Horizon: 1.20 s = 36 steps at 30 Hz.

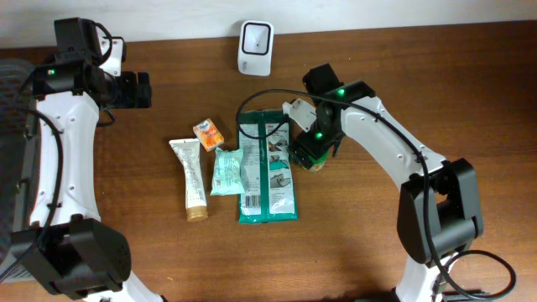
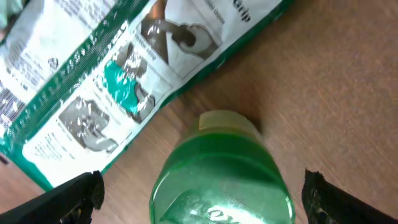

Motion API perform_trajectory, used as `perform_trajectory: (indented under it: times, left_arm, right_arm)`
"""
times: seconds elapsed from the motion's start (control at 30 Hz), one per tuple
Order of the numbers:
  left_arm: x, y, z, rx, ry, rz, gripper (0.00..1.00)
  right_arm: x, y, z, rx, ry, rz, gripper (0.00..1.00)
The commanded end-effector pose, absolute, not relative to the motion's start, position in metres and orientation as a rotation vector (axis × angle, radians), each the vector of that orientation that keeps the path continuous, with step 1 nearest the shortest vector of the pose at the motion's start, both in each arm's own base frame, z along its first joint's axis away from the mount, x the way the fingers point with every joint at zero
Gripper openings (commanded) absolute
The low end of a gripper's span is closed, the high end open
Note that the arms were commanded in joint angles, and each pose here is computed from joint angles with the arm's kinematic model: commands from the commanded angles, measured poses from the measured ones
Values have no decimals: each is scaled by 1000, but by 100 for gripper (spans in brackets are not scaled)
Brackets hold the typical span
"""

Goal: Scan the item barcode
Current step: 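Lift the jar with the right gripper and hold it under the scanner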

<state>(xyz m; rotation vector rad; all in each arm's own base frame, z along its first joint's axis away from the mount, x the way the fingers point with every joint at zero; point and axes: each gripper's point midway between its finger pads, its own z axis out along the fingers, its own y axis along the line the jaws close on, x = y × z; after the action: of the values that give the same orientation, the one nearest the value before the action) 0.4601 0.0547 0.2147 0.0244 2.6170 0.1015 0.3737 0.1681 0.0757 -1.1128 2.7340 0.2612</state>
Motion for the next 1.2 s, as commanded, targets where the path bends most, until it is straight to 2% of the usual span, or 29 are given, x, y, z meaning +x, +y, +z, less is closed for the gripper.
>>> perform_trajectory:
  times: [0.0,0.07,0.17,0.3,0.37,0.43,0.5,0.6,0.67,0.73,0.83,1.03,1.17]
  left_arm:
    - [461,56,222,40,2596,98,99]
    - [461,56,222,40,2596,98,99]
    - [461,56,222,40,2596,98,99]
    - [461,56,222,40,2596,98,99]
    - [461,56,222,40,2596,98,99]
    - [461,56,222,40,2596,98,99]
    - [461,56,222,40,2596,98,99]
    - [461,56,222,40,2596,98,99]
    - [461,56,222,40,2596,98,99]
    - [461,56,222,40,2596,98,99]
    - [461,56,222,40,2596,98,99]
    - [461,56,222,40,2596,98,99]
    - [461,56,222,40,2596,98,99]
  right_arm:
    - [368,164,61,-1156,2737,246,97]
    - [362,161,54,-1241,2719,236,85]
    - [370,158,55,-1231,2701,187,75]
    - [372,160,56,-1172,2716,202,73]
    - [372,160,56,-1115,2743,207,66]
    - [372,160,56,-1060,2767,213,63]
    - [375,161,60,-938,2806,224,49]
    - [386,167,90,-682,2838,269,45]
    - [381,189,125,-699,2799,467,45]
    - [374,216,161,-727,2735,713,41]
    - [358,263,225,-797,2519,1207,40]
    - [324,291,289,-895,2195,1765,40]
    - [319,289,307,-882,2102,1909,40]
